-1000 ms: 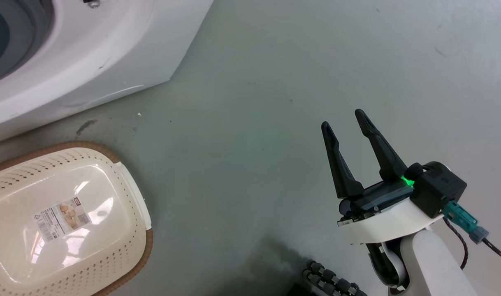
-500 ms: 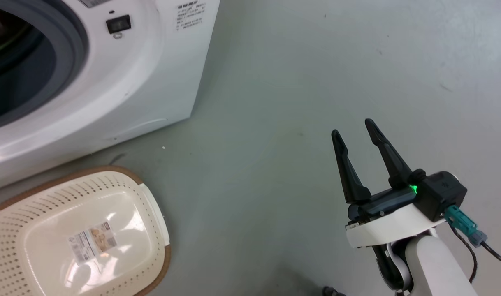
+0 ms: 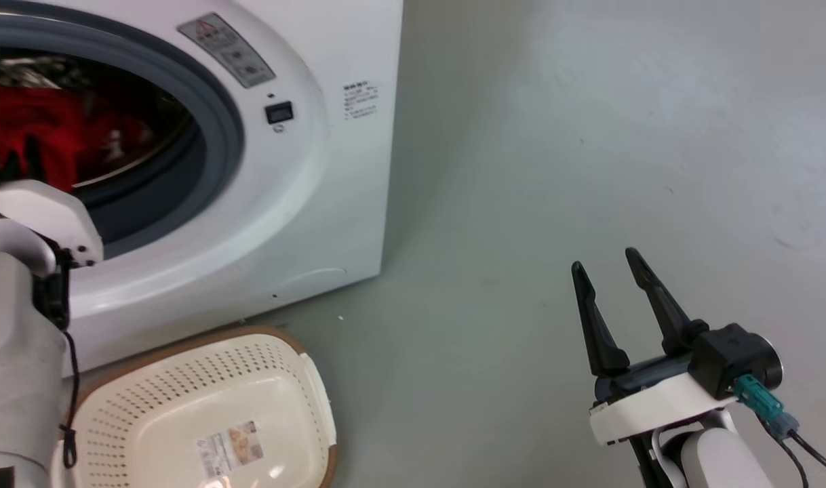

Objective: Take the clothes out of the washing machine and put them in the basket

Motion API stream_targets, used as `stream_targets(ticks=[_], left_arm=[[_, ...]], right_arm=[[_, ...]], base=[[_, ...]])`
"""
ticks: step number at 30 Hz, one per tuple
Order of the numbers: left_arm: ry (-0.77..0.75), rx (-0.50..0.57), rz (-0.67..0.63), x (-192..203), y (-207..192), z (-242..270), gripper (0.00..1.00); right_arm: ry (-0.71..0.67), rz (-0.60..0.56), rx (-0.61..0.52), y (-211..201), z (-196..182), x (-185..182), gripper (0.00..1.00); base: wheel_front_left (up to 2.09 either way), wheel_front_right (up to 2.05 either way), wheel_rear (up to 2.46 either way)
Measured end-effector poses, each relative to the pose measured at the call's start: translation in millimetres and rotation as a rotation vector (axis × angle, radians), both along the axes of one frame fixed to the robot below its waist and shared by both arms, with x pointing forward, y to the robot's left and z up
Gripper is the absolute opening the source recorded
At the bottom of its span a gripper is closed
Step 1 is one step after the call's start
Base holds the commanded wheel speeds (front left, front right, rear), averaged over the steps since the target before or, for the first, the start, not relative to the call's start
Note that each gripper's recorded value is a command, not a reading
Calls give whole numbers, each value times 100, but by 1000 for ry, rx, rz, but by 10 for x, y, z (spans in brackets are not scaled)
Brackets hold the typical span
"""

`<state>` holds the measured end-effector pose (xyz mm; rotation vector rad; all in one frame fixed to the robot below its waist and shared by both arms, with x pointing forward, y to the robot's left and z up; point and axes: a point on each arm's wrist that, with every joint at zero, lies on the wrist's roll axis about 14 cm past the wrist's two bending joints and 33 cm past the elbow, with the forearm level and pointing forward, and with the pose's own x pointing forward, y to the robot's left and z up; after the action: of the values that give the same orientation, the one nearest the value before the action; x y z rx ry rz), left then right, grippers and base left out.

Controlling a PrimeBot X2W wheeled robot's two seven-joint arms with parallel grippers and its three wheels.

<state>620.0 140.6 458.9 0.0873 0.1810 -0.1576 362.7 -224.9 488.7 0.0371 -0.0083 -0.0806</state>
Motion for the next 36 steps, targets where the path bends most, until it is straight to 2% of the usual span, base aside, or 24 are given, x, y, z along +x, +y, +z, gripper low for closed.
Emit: stream_targets(ticks=[16,20,30,36], left_arm=[[-270,-94,-1,-614,81,1113,0],[-351,-125,-30,-913,-17,1316,0],[-409,-129,-48,-1484,-91,1329,0],[-338,-129,-50,-1889,-115,1092,0]], right_arm=[[-91,84,-9,268,313,-98,100],[-101,103,-9,335,387,-168,100],[-114,131,-20,431,474,-268,100],[-100,150,-17,496,452,-302,100]], base=[[0,0,0],[0,0,0],[0,0,0],[0,0,0]])
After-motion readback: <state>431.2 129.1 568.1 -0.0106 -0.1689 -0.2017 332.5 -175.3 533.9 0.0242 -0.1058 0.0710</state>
